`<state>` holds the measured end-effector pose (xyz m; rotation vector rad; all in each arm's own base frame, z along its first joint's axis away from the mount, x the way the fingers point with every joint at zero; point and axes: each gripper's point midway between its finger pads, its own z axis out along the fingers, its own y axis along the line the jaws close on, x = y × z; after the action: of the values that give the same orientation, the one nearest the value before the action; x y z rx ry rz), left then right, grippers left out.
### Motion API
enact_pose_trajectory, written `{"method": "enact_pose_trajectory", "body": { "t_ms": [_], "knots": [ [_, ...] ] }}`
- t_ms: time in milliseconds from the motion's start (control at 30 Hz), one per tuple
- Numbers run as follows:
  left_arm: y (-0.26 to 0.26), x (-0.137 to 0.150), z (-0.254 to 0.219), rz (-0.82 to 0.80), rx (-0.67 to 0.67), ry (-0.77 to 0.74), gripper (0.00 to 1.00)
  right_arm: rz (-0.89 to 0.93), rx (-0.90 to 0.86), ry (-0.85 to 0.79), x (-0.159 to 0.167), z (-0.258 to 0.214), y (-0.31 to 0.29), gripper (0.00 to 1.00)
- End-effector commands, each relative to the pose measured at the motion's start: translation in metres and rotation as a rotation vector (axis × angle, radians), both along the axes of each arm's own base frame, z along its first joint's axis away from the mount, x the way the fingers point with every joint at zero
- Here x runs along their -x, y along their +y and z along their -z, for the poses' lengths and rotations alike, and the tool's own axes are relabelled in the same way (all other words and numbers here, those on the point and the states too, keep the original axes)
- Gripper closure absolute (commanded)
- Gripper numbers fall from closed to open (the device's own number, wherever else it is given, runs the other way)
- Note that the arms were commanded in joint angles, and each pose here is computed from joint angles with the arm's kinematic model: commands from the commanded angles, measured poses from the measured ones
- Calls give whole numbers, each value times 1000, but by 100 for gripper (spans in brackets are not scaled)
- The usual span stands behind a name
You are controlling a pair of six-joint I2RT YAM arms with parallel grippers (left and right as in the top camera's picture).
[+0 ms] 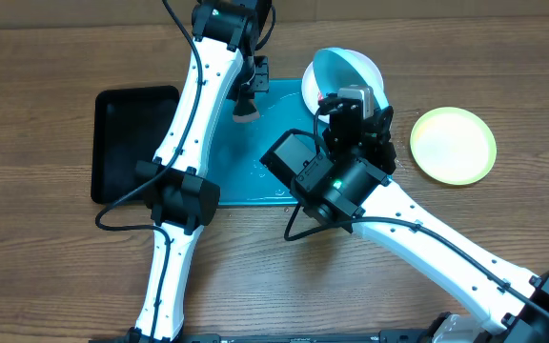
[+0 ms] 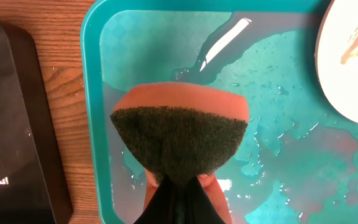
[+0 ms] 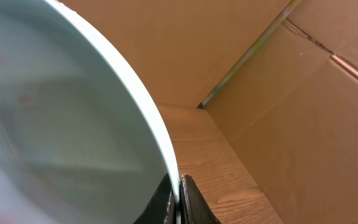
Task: Clean dirty plates on tray and stack at the side
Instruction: 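Lift the light blue plate with the right gripper onto the yellow plate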
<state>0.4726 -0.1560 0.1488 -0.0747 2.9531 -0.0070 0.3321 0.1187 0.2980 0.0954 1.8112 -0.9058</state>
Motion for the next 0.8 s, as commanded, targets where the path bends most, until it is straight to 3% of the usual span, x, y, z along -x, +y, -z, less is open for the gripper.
{"method": "enact_pose_trajectory", "body": {
  "t_ms": [0, 233, 467, 767],
  "knots": [
    [-5, 2, -4, 6, 15, -6, 96, 10, -22, -91, 4, -23, -1, 96],
    [-5, 1, -4, 5, 14, -6, 96, -65, -156, 116, 4, 18, 12, 96],
    [-6, -1, -4, 6, 17, -15, 96, 1, -538, 329, 1, 90, 8, 96],
    [-6, -1, -4, 6, 17, -15, 96, 42, -868, 550, -28, 127, -49, 96]
  ]
}}
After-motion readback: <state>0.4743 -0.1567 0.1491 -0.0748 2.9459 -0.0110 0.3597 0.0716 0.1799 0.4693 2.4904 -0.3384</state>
